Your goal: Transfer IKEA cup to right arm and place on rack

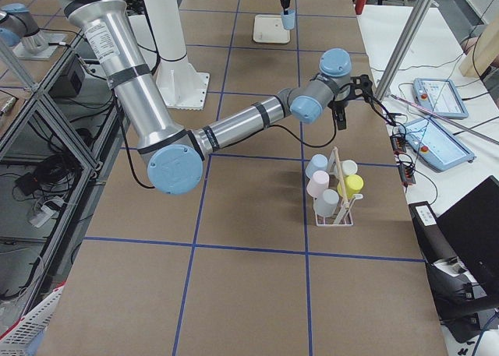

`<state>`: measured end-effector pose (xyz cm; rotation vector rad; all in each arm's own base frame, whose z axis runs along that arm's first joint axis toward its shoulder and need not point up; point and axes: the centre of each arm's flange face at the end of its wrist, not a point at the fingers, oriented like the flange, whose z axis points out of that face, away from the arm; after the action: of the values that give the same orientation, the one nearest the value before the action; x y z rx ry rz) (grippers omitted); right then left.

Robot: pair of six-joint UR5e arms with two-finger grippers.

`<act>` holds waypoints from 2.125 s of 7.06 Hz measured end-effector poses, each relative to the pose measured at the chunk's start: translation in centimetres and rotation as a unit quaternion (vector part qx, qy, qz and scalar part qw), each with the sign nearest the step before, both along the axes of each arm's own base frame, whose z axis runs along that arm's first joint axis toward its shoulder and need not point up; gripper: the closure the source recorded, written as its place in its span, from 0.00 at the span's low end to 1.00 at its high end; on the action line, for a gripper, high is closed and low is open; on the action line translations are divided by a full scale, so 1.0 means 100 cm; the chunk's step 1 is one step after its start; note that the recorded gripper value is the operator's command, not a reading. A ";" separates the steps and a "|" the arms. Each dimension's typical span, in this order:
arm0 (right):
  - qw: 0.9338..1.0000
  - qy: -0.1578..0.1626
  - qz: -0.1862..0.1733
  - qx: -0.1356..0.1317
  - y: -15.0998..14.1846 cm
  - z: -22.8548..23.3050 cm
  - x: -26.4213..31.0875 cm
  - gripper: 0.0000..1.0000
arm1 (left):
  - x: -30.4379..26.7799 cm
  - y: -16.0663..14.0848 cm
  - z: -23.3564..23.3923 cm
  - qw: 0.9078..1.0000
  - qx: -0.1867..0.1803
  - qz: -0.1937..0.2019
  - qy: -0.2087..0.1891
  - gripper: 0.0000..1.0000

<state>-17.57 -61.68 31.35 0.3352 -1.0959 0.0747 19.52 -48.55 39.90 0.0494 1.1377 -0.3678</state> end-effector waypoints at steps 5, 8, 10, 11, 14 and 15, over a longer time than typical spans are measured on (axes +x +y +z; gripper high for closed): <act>0.977 -0.206 -0.001 -0.047 0.118 -0.123 -0.074 0.02 | 0.018 0.048 -0.104 0.967 -0.036 -0.030 0.251 1.00; 0.934 -0.350 -0.034 -0.059 0.175 -0.151 -0.109 0.01 | 0.042 0.073 -0.139 0.934 -0.056 0.022 0.353 1.00; 0.893 -0.443 -0.041 -0.067 0.210 -0.163 -0.133 0.01 | 0.046 0.085 -0.145 0.891 -0.083 0.041 0.445 1.00; 0.874 -0.479 -0.043 -0.074 0.223 -0.171 -0.142 0.01 | 0.055 0.096 -0.148 0.863 -0.098 0.050 0.494 1.00; 0.843 -0.528 -0.067 -0.074 0.243 -0.207 -0.155 0.01 | 0.083 0.125 -0.171 0.790 -0.146 0.081 0.589 1.00; 0.838 -0.535 -0.077 -0.073 0.249 -0.217 -0.160 0.01 | 0.087 0.127 -0.177 0.779 -0.162 0.088 0.600 1.00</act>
<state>-33.61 -36.76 9.65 0.0322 -2.2190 0.2171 28.24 -35.84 22.20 -0.6928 2.3073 -0.4238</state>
